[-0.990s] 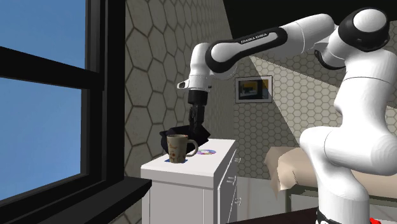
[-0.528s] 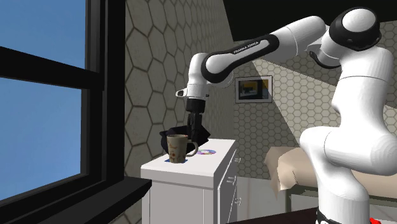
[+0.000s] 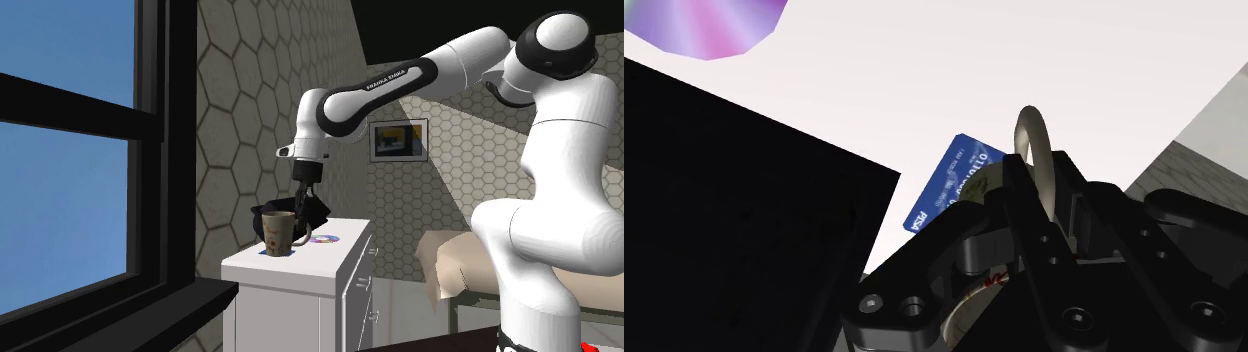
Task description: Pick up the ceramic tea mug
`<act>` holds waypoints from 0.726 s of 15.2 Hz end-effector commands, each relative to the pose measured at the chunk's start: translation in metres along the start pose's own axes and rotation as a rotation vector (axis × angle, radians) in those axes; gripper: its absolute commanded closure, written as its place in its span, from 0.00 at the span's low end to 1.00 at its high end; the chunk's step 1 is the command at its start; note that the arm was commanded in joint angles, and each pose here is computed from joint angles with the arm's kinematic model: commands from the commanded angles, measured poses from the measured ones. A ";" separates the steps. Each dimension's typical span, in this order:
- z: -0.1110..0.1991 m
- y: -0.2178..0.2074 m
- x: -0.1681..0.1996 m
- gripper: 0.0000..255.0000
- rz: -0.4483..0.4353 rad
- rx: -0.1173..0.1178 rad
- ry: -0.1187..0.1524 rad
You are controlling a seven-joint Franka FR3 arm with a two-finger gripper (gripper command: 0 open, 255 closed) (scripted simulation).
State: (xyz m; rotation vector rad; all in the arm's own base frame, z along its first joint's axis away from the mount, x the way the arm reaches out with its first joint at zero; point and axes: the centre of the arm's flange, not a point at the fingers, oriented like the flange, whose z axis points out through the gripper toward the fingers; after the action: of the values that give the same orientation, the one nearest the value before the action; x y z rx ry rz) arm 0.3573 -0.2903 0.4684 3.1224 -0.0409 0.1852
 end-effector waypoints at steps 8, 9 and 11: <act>-0.015 0.001 0.003 1.00 0.000 0.000 0.000; -0.021 0.001 0.003 1.00 0.000 0.000 0.000; -0.031 0.001 0.004 1.00 0.000 0.000 0.000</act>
State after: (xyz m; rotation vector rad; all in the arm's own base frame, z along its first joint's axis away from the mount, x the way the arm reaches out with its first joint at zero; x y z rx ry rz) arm 0.3582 -0.2912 0.4943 3.1224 -0.0405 0.1854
